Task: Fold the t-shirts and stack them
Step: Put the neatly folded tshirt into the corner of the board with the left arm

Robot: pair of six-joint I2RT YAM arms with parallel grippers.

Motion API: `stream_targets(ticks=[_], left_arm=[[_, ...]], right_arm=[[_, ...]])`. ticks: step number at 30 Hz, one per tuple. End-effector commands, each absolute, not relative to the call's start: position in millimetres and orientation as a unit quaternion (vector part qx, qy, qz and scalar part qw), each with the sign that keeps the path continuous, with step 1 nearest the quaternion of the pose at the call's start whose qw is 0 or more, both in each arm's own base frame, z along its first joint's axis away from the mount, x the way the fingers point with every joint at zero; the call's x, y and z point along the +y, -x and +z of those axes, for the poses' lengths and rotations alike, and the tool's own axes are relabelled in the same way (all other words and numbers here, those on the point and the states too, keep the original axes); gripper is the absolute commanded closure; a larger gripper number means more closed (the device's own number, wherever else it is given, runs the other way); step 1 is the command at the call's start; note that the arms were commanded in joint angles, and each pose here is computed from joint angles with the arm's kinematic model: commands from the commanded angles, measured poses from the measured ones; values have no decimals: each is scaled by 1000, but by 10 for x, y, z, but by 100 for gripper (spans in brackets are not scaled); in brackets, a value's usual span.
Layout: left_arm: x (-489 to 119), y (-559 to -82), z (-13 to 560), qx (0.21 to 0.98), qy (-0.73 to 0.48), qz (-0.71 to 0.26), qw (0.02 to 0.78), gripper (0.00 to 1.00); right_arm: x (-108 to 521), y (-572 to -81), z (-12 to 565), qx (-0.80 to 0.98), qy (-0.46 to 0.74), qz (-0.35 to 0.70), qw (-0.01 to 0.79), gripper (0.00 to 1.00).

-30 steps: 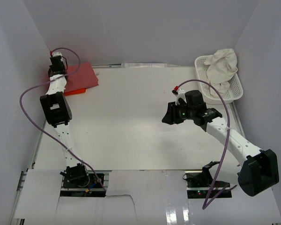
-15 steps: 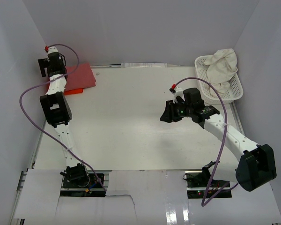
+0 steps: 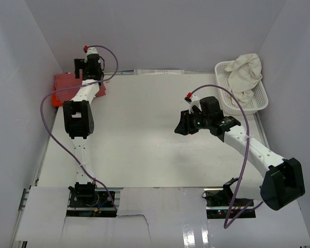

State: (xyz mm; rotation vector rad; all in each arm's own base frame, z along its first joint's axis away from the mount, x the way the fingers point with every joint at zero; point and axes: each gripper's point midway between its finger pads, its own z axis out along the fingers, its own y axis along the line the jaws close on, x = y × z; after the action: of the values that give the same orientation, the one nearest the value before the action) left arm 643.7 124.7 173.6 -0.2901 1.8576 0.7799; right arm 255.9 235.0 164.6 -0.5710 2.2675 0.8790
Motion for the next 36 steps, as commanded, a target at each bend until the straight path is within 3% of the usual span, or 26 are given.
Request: stream_targets(ticks=[1,4,6,7,9,10,14,16,20,24,36], left_arm=[[401,-6151,2749,743,141,256,602,2],[-39,-5834,2738,788,107,157,585,2],[-224,-5577,2692,797,124,121,579,2],[-204,-5347,2984,776,138,134,601,2],[-430,-5046,2803,791,114,143,584,2],[-455,-4863,2953,787,114,138,591,2],[-445,-4256,2729,824,137,108,539,2],[-397,-3980,2641,835,154,96,520,2],[-407,-3371,2798,822,160,17,547,2],[-394,-3070,2739,807,144,-15,573,2],[-314,-2905,2432,821,162,-3,548,2]], right_arm=[[2375,-2723,2051,837,220,329,377,53],[2345,-2780,2181,835,213,320,394,37],[2338,-2814,2307,827,214,323,407,34],[2338,-2807,2363,822,216,327,413,33],[2339,-2793,2457,815,216,337,419,31],[2332,-2767,2509,810,216,340,426,24],[2336,-2640,2591,785,234,362,444,13],[2298,-2599,2541,785,228,361,450,2],[2218,-2588,2557,785,234,343,461,4],[2088,-2605,2639,783,225,314,488,8],[1873,-2495,2777,778,231,273,516,9]])
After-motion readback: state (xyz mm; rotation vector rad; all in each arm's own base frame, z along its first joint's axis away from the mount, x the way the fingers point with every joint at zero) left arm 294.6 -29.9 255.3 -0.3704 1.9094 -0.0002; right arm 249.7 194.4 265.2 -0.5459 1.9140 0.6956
